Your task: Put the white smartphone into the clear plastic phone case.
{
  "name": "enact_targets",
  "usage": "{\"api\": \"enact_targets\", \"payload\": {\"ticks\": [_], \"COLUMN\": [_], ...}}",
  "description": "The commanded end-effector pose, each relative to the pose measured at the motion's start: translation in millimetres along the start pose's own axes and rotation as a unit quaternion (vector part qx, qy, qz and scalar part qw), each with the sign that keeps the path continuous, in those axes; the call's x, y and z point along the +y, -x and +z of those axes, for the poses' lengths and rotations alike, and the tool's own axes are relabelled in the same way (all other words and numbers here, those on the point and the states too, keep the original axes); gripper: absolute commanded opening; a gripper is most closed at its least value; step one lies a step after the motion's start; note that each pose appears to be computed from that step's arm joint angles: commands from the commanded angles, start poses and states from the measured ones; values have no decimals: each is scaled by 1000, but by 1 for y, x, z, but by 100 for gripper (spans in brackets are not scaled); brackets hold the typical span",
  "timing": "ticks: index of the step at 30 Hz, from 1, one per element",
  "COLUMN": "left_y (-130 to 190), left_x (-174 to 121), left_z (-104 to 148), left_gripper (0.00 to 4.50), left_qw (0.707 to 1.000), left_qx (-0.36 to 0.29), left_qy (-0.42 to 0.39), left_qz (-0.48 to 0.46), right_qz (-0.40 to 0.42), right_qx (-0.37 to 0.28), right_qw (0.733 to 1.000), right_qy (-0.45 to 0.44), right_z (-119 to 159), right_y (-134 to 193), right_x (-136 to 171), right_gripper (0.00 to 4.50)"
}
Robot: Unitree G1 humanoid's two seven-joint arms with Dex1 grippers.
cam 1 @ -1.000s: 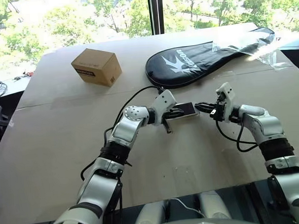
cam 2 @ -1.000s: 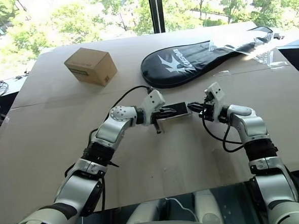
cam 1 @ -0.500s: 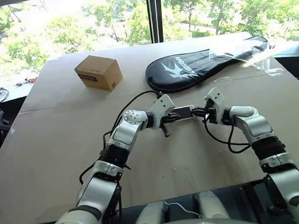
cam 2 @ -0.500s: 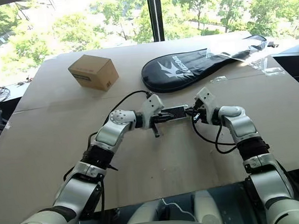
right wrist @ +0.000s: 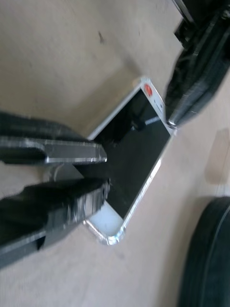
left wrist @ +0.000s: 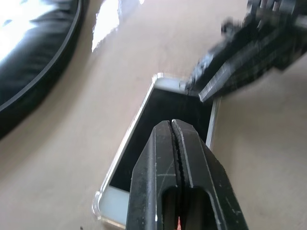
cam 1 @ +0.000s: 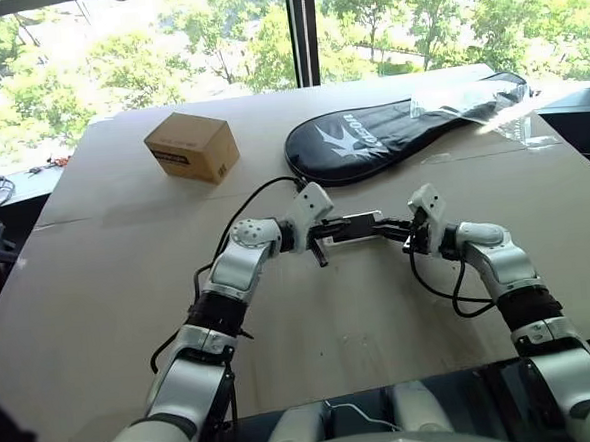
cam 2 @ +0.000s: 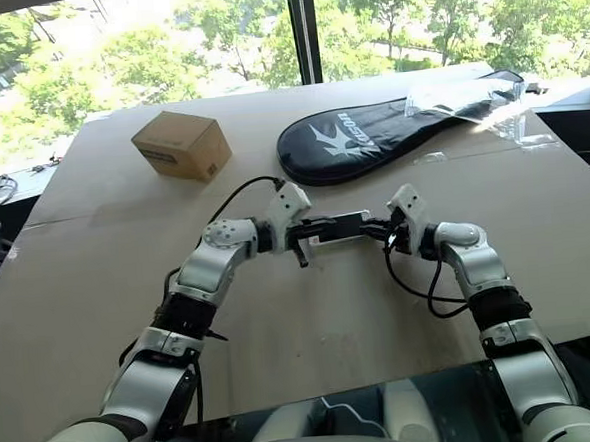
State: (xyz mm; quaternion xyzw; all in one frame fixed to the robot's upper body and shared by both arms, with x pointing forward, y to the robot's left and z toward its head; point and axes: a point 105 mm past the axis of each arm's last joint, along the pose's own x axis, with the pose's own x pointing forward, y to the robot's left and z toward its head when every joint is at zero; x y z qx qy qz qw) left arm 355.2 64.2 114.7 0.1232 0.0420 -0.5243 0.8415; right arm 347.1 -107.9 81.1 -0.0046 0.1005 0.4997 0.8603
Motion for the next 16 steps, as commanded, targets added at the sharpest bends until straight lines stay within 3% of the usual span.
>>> {"api": "enact_targets", "payload": {"ticks": [1, 2, 3, 5, 7, 11, 16], "left_y": [29, 38, 47, 71, 93, 132, 146], "left_x": [7, 9, 10, 11, 11, 8, -15], "left_z": [22, 23, 22, 10, -2, -24, -29], "left_gripper": [183, 249, 276, 386, 445, 445, 445], "left_qw": [998, 998, 999, 999, 1000, 997, 997], "left_qx": [-46, -48, -46, -20, -1, 44, 57], "left_qy": [-32, -32, -29, -27, -24, -24, -5], "left_qz": [6, 8, 7, 12, 21, 54, 52], "right_qz": [6, 1, -1, -6, -9, -18, -33], "right_qx": [-63, -73, -75, -43, -2, 19, 20], "right_qw": [997, 997, 996, 996, 996, 997, 998], "right_qy": [35, 40, 45, 74, 93, 69, 45], "right_z": [45, 53, 58, 55, 46, 29, 9], "right_y": [25, 33, 41, 64, 88, 126, 151], "right_x": [0, -2, -3, -8, -13, -13, -6], "right_gripper": [266, 329, 353, 449, 450, 450, 450]}}
